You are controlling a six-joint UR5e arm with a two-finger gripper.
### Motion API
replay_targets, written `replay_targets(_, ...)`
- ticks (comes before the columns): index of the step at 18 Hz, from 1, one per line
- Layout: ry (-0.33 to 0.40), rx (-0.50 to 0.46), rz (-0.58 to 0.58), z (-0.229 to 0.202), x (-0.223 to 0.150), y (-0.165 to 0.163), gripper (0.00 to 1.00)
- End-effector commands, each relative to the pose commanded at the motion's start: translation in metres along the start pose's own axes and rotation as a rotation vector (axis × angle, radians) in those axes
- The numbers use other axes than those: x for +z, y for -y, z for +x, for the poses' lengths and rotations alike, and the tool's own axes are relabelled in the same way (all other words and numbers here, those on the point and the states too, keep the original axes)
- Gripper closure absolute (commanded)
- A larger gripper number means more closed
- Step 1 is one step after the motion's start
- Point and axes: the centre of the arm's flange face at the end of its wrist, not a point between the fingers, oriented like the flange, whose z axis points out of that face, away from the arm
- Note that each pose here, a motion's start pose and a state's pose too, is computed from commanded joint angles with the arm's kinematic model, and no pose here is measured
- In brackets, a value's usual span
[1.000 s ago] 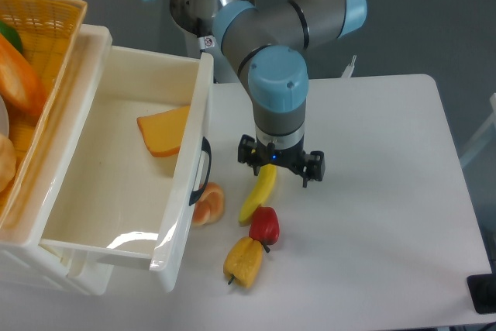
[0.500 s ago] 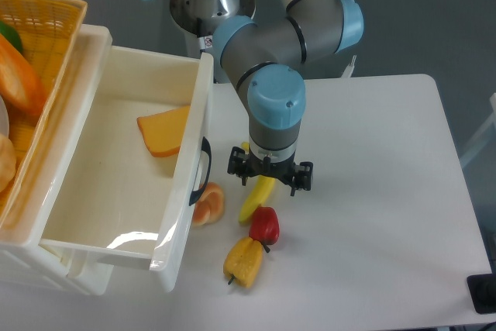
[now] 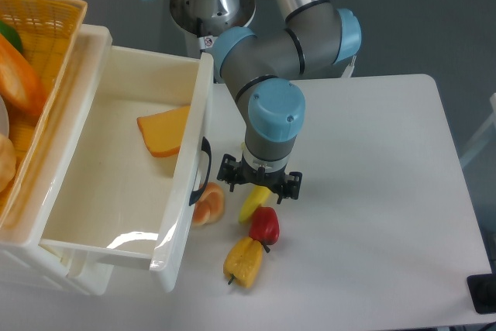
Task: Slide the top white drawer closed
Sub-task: 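Move the gripper against the drawer front beside its black handle, then push the white drawer front inward until the drawer is shut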
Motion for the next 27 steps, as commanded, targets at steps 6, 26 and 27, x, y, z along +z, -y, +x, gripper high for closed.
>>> replay_targets(6,-0.021,0.000,0.003,0.001,0.003,0.000,0.00)
replay_targets(26,-0.066,0.001,0.036,0.010,-0.011,0.000,0.00)
replay_targets(27,-0.067,0.002,0.036,0.011,-0.011,0.000,0.00)
